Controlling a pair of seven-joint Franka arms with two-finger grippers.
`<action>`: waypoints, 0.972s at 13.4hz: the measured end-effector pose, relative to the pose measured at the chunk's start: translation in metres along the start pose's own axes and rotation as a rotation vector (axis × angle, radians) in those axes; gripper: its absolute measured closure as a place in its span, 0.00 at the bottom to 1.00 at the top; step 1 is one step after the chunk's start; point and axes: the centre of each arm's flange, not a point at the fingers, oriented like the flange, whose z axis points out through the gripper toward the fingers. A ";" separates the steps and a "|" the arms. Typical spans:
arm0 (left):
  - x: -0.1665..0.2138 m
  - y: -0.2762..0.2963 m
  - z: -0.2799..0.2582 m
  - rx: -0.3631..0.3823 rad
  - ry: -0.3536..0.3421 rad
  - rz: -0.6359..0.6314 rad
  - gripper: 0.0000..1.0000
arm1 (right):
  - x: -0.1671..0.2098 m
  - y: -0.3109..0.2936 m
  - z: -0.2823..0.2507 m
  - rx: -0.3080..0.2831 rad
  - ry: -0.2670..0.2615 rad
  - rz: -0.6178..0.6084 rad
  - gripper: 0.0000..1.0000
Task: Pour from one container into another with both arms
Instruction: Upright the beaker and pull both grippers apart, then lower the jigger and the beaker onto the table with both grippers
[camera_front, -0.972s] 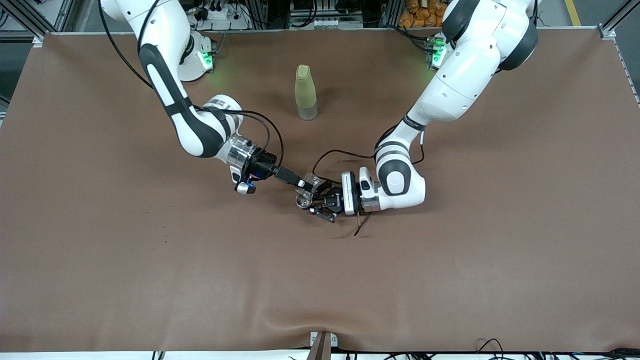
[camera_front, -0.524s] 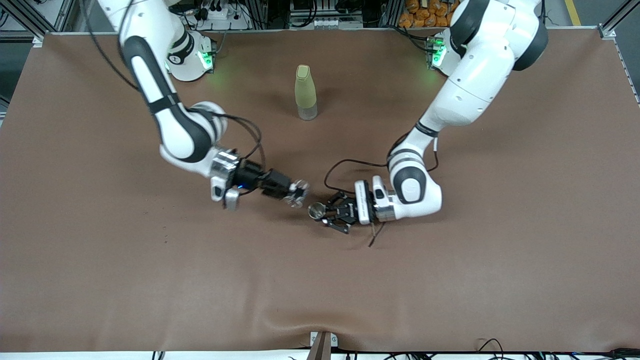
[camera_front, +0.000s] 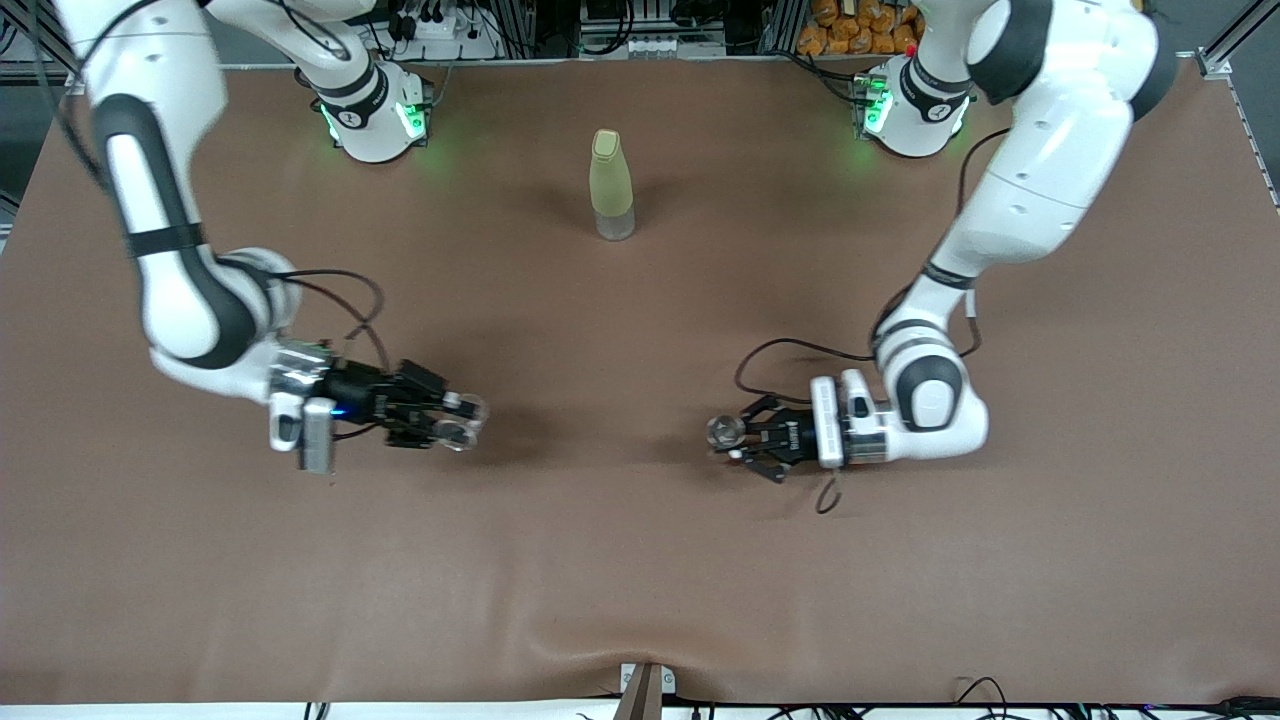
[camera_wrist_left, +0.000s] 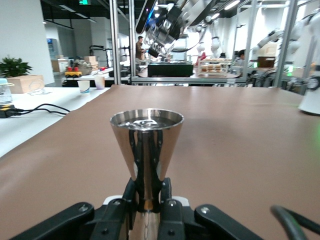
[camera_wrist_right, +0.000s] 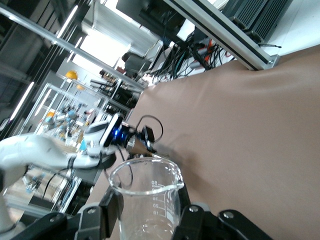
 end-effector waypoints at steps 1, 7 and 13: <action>-0.005 0.002 -0.025 -0.026 0.004 -0.002 0.79 | -0.004 0.010 -0.028 0.038 -0.022 -0.030 0.50; -0.038 0.017 -0.174 -0.098 0.004 -0.024 0.79 | -0.047 0.084 -0.191 0.030 -0.089 -0.349 0.50; -0.071 0.039 -0.288 0.008 -0.013 -0.075 0.79 | -0.121 0.162 -0.260 0.079 -0.051 -0.616 0.50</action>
